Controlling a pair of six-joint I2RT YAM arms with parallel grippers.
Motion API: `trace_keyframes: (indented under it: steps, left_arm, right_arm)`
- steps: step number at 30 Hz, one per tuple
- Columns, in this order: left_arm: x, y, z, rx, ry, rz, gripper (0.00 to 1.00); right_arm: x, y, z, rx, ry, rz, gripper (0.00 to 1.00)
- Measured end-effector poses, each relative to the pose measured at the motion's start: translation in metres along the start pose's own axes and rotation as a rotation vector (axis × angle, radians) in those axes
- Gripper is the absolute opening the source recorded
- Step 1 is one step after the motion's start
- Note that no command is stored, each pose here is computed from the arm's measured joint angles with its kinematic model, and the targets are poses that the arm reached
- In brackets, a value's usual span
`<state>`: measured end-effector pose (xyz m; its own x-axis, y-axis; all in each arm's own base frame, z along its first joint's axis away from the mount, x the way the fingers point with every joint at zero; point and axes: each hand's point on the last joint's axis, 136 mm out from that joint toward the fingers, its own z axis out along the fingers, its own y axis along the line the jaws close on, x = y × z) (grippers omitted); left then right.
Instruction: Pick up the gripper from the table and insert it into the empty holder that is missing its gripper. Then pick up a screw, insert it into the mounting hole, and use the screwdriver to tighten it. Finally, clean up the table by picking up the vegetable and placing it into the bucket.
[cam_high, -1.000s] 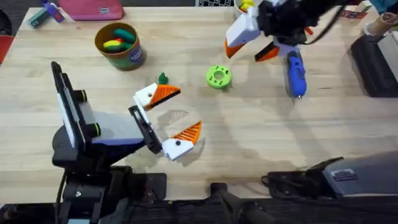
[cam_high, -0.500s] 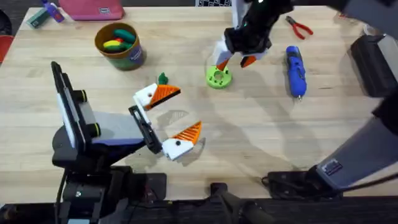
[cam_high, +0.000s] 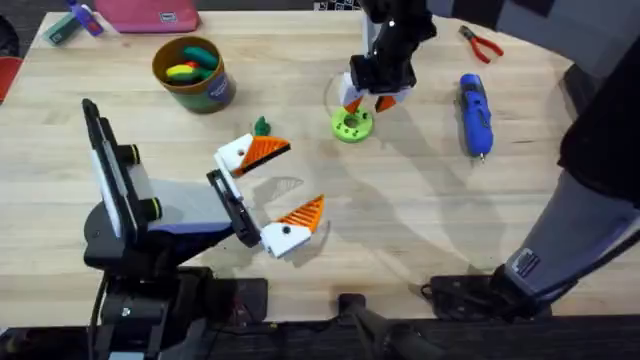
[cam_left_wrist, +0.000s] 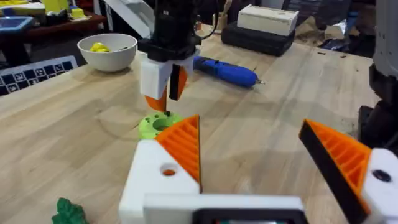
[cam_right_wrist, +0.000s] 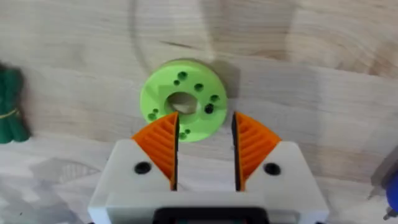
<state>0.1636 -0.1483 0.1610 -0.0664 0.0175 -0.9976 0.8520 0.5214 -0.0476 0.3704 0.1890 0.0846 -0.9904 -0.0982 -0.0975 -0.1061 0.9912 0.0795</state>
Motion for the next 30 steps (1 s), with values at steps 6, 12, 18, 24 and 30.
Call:
trace_keyframes:
  steps: [6, 12, 18, 24, 30]
  left_arm:
    - [0.0, 0.0, 0.0, 0.0, 0.0, 0.0, 0.985]
    - [0.0, 0.0, 0.0, 0.0, 0.0, 0.0, 0.985]
    - [0.0, 0.0, 0.0, 0.0, 0.0, 0.0, 0.985]
    - [0.0, 0.0, 0.0, 0.0, 0.0, 0.0, 0.985]
    - [0.0, 0.0, 0.0, 0.0, 0.0, 0.0, 0.985]
  right_arm:
    - [-0.004, -0.006, 0.0, 0.056, -0.03, 0.022, 0.418]
    - [-0.005, -0.002, 0.003, 0.07, -0.048, 0.017, 0.393]
    - [-0.005, -0.002, 0.009, 0.078, -0.046, 0.03, 0.363]
    - [-0.003, -0.003, 0.021, 0.09, -0.02, 0.035, 0.347]
    - [-0.002, -0.004, 0.027, 0.095, -0.008, 0.038, 0.296]
